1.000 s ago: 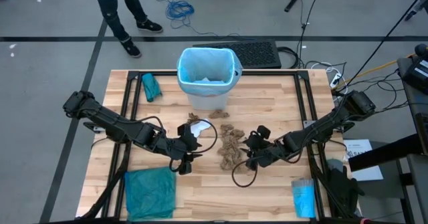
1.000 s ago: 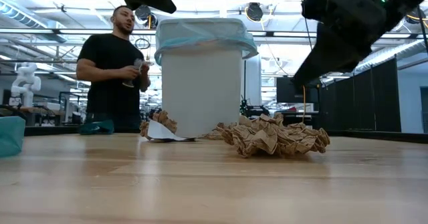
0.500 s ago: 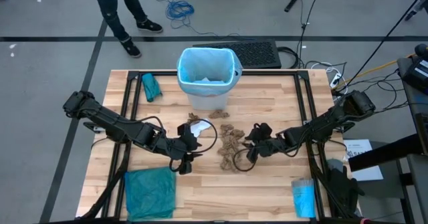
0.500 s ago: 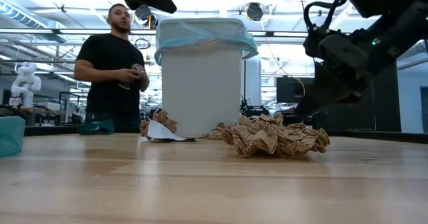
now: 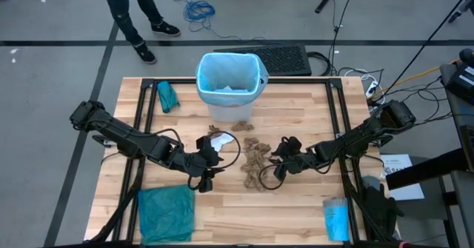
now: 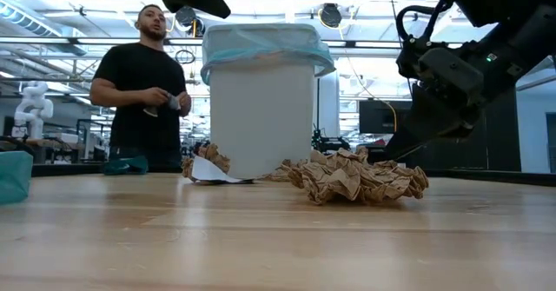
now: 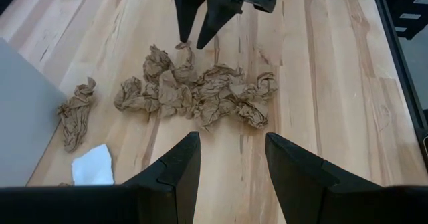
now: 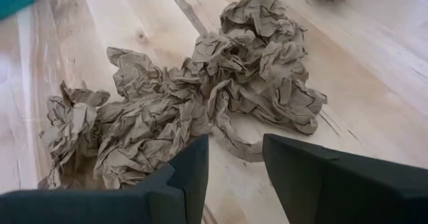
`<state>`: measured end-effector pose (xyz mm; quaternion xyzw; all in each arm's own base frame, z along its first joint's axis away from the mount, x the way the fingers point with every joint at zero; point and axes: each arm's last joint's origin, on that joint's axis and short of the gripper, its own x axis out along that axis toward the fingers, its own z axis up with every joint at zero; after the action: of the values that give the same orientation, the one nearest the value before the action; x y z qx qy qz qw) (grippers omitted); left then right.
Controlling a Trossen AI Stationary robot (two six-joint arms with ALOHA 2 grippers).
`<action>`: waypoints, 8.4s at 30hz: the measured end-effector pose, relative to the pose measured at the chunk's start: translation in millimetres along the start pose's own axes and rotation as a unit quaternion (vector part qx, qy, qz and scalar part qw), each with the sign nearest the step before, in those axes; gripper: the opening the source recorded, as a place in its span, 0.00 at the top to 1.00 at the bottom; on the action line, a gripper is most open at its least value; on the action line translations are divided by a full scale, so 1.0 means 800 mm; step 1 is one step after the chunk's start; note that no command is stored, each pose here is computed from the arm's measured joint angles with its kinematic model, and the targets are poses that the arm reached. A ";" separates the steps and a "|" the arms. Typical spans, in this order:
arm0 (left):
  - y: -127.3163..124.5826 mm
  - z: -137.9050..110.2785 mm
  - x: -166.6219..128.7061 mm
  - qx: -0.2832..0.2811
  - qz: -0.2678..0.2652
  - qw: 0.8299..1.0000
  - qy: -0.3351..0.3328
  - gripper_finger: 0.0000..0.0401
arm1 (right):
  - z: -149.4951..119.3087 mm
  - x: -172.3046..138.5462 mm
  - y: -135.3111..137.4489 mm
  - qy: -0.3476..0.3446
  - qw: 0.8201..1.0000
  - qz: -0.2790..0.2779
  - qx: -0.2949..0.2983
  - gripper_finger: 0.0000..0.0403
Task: Place trash/remove bag and relplace
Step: Put the brown paper into the blue trash bag inside the white trash bin
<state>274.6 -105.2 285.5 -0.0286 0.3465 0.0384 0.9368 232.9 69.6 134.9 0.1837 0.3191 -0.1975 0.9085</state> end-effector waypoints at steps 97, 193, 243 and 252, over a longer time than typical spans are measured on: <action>-0.001 0.003 0.000 0.006 -0.004 1.000 -0.012 0.59 | 0.044 0.050 -0.038 -0.034 0.999 0.029 0.010 0.78; -0.065 -0.033 0.017 0.062 -0.016 0.998 0.013 0.59 | 0.239 -0.093 0.085 -0.091 0.953 0.168 -0.234 0.74; -0.044 -0.003 0.030 0.016 -0.010 0.998 -0.055 0.59 | 0.111 -0.078 0.092 -0.149 0.959 0.121 -0.209 0.75; -0.044 -0.003 0.030 0.016 -0.012 0.998 -0.054 0.59 | 0.107 -0.067 0.064 -0.082 0.970 0.048 -0.225 0.75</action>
<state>294.3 -139.0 269.0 -0.0158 0.2952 0.0235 0.9550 262.3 86.9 242.9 -0.0274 0.2709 -0.0906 0.9579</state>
